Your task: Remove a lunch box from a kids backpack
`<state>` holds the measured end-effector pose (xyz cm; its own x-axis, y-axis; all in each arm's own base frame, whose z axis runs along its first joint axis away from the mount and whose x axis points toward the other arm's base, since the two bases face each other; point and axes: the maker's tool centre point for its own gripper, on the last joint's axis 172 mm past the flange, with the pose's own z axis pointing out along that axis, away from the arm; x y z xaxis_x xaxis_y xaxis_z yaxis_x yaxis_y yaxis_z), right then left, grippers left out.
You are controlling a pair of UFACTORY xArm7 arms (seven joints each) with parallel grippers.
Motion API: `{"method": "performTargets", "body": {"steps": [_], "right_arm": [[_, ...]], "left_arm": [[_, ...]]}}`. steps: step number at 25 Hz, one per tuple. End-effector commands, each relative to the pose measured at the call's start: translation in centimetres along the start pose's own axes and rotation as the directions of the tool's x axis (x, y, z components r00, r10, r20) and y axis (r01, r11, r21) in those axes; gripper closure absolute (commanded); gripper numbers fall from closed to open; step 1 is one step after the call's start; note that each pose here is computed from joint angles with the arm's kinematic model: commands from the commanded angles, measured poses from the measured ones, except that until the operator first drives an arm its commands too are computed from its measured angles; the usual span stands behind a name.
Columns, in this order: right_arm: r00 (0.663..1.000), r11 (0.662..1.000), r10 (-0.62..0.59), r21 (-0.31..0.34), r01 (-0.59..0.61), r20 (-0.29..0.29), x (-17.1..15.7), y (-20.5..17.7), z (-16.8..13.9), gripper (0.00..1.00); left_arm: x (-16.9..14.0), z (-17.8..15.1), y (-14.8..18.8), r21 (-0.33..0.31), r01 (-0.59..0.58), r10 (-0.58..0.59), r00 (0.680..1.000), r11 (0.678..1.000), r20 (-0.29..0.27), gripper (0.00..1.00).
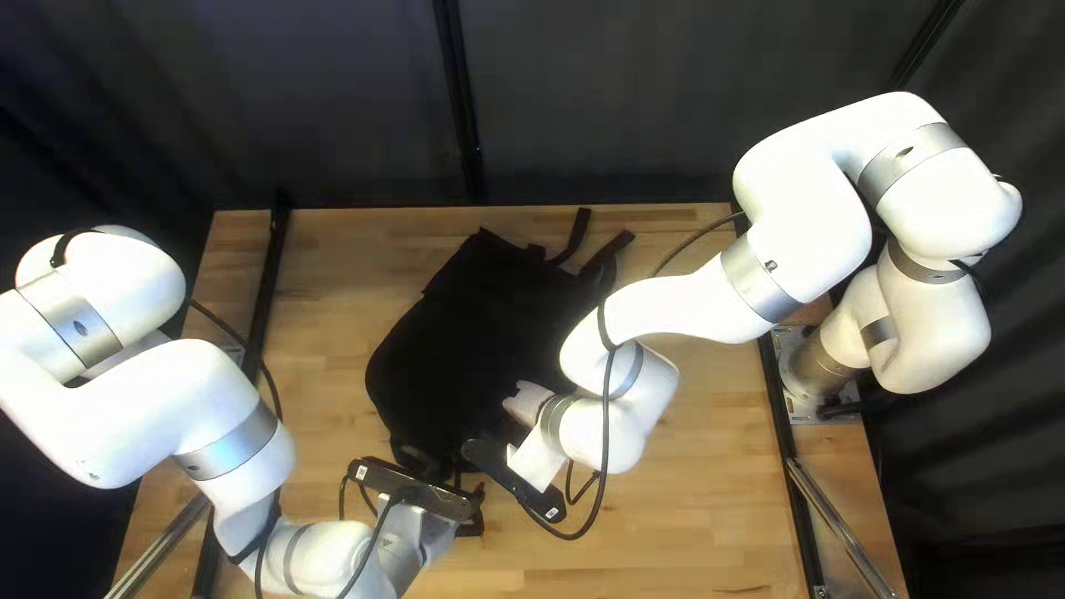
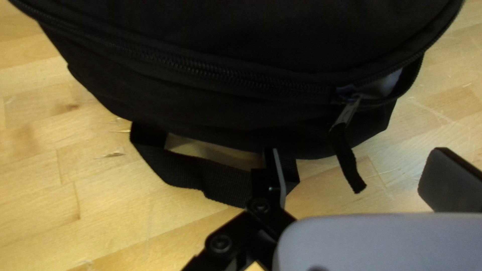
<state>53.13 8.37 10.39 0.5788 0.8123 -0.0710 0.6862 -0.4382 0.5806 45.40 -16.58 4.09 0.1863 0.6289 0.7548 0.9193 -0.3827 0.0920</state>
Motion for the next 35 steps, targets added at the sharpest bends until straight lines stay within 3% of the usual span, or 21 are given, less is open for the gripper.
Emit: {"method": "performTargets", "body": {"steps": [1, 11, 20, 35], "right_arm": [[1.0, 1.0, 0.0, 0.0, 0.0, 0.0, 0.0, 0.0, 0.0, 1.0], [1.0, 1.0, 0.0, 0.0, 0.0, 0.0, 0.0, 0.0, 0.0, 1.0], [1.0, 1.0, 0.0, 0.0, 0.0, 0.0, 0.0, 0.0, 0.0, 1.0], [1.0, 1.0, 0.0, 0.0, 0.0, 0.0, 0.0, 0.0, 0.0, 1.0]], "left_arm": [[-0.3, 0.5, 0.1, 0.001, 0.006, -0.006, 1.0, 1.0, 0.004, 1.0], [-0.6, -1.0, -1.8, 0.05, -0.008, 0.006, 1.0, 0.999, 0.03, 1.0], [-0.3, -0.4, -2.6, 0.03, -0.008, 0.006, 0.998, 1.0, 0.056, 1.0], [1.9, 0.3, -7.2, 0.032, 0.014, -0.016, 0.997, 0.999, 0.075, 1.0]]}}
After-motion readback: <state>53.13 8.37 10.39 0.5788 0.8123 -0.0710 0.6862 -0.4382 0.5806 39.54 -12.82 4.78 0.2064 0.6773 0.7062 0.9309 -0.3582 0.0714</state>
